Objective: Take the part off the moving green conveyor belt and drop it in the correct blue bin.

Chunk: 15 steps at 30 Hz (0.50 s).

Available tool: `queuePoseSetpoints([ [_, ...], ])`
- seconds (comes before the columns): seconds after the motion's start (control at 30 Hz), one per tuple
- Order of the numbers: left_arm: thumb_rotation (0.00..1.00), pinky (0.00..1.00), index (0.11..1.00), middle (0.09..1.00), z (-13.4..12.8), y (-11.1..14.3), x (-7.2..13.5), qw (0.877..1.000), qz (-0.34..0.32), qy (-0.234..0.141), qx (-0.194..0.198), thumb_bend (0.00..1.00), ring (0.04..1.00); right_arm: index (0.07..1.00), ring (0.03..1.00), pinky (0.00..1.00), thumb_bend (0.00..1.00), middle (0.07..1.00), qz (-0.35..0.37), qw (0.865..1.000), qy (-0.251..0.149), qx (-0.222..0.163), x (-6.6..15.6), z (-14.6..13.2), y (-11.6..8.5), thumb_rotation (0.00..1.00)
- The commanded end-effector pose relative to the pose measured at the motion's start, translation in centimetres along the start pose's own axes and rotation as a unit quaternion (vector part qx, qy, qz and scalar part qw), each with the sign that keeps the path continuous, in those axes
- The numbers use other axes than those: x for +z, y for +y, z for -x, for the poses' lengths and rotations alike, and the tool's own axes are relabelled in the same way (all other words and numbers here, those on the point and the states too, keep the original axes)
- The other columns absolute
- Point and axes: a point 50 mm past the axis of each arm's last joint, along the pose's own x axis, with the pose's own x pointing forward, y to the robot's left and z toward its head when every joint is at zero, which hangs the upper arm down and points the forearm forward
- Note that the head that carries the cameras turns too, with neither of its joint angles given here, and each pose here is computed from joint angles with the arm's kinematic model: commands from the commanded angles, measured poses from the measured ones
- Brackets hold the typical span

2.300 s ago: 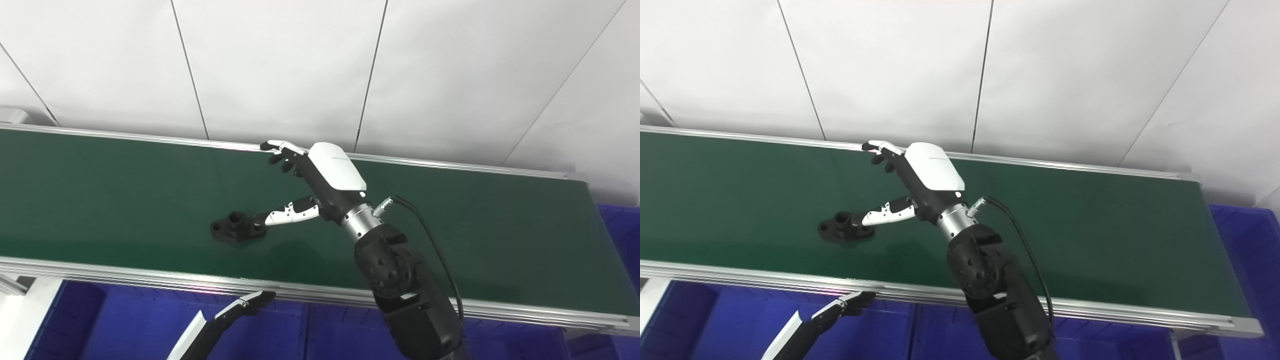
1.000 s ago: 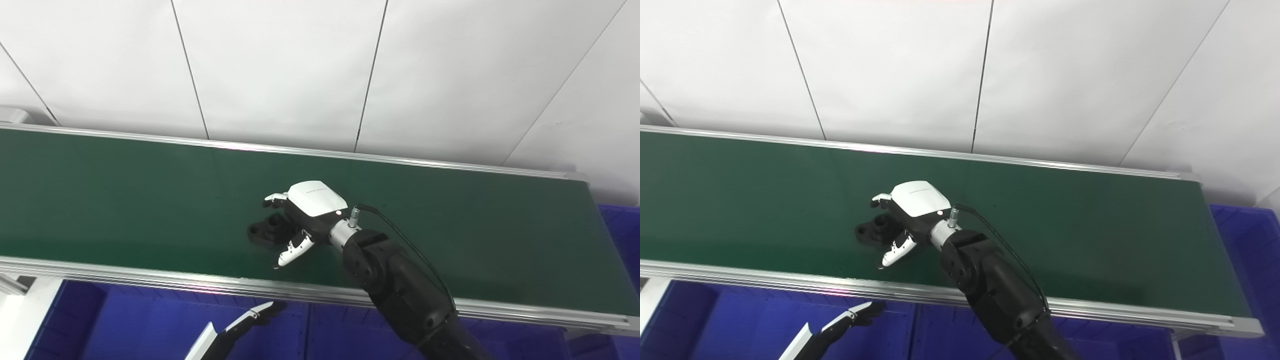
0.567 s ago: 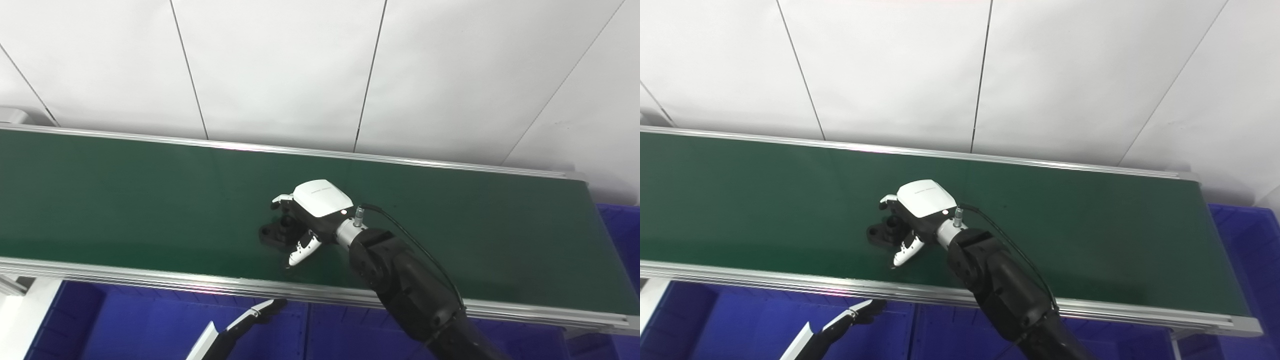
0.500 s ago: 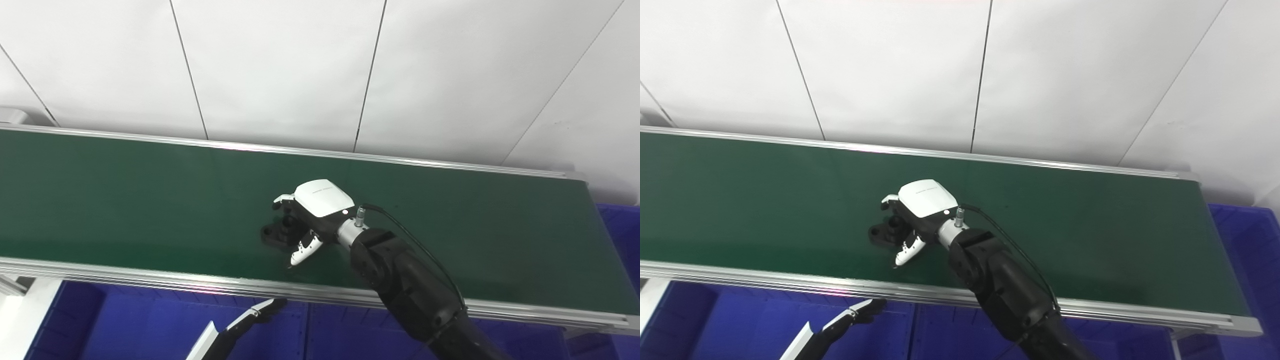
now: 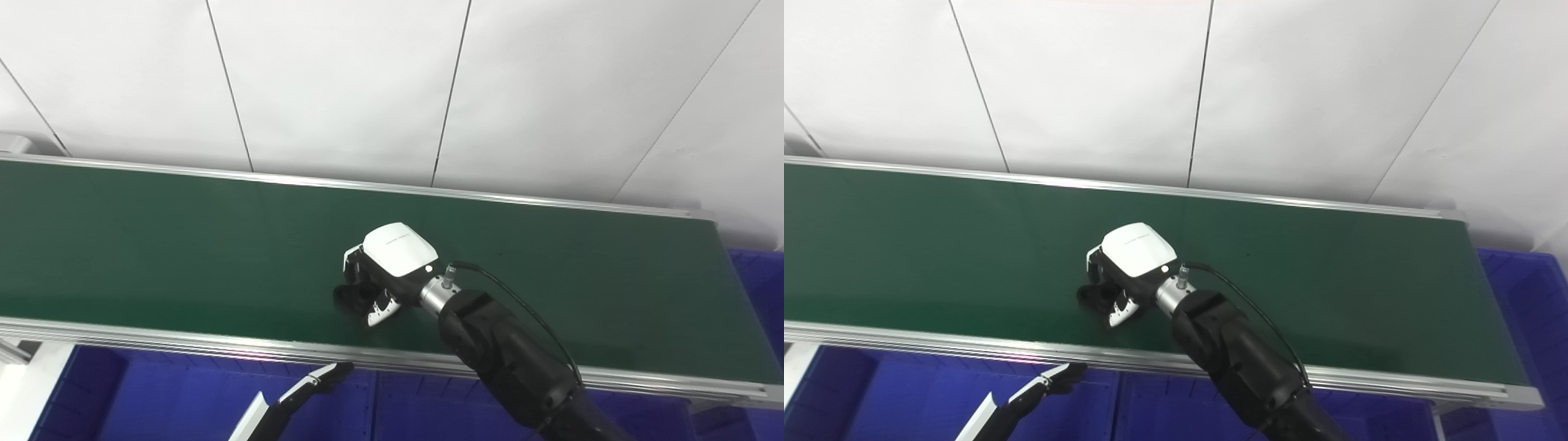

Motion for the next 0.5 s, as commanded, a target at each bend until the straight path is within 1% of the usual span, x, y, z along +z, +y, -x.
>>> queuePoseSetpoints([
  [0.0, 0.5, 0.79, 0.859, 0.865, 0.0, 0.2, 0.8, 1.0, 0.006, -0.022, 0.007, 0.7, 0.836, 0.493, 0.198, 0.14, 0.52, 0.403, 0.008, 0.999, -0.031, -0.001, 0.8, 0.0, 1.2, 0.0],
  [0.1, 0.51, 0.79, 0.861, 0.867, 0.1, 0.3, 0.9, 1.0, 0.007, -0.021, 0.006, 0.7, 0.835, 0.499, 0.199, 0.14, 0.52, 0.393, 0.011, 0.999, -0.039, -0.023, 0.6, 0.1, 1.3, 0.0],
  [0.13, 0.51, 0.78, 0.86, 0.867, 0.0, 0.3, 0.9, 1.0, 0.008, -0.021, 0.007, 0.7, 0.835, 0.509, 0.237, 0.17, 0.52, 0.403, 0.012, 0.999, -0.042, -0.028, 0.5, 0.1, 1.3, 0.0],
  [0.2, 0.51, 0.78, 0.86, 0.868, 0.1, 0.3, 0.9, 1.0, 0.009, -0.02, 0.007, 0.7, 0.834, 0.518, 0.267, 0.2, 0.52, 0.417, 0.012, 0.998, -0.049, -0.044, 0.4, 0.2, 1.0, 0.0],
  [0.37, 0.5, 0.78, 0.859, 0.868, 0.0, 0.2, 1.0, 1.0, 0.01, -0.022, 0.006, 0.7, 0.834, 0.518, 0.245, 0.18, 0.52, 0.414, -0.003, 0.996, -0.055, -0.074, 0.6, 0.6, -0.1, 0.0],
  [0.47, 0.49, 0.78, 0.858, 0.868, 0.1, 0.2, 1.0, 1.0, 0.011, -0.02, 0.005, 0.69, 0.833, 0.518, 0.207, 0.15, 0.52, 0.411, -0.017, 0.994, -0.049, -0.097, 1.2, 1.2, -1.5, 0.0],
])
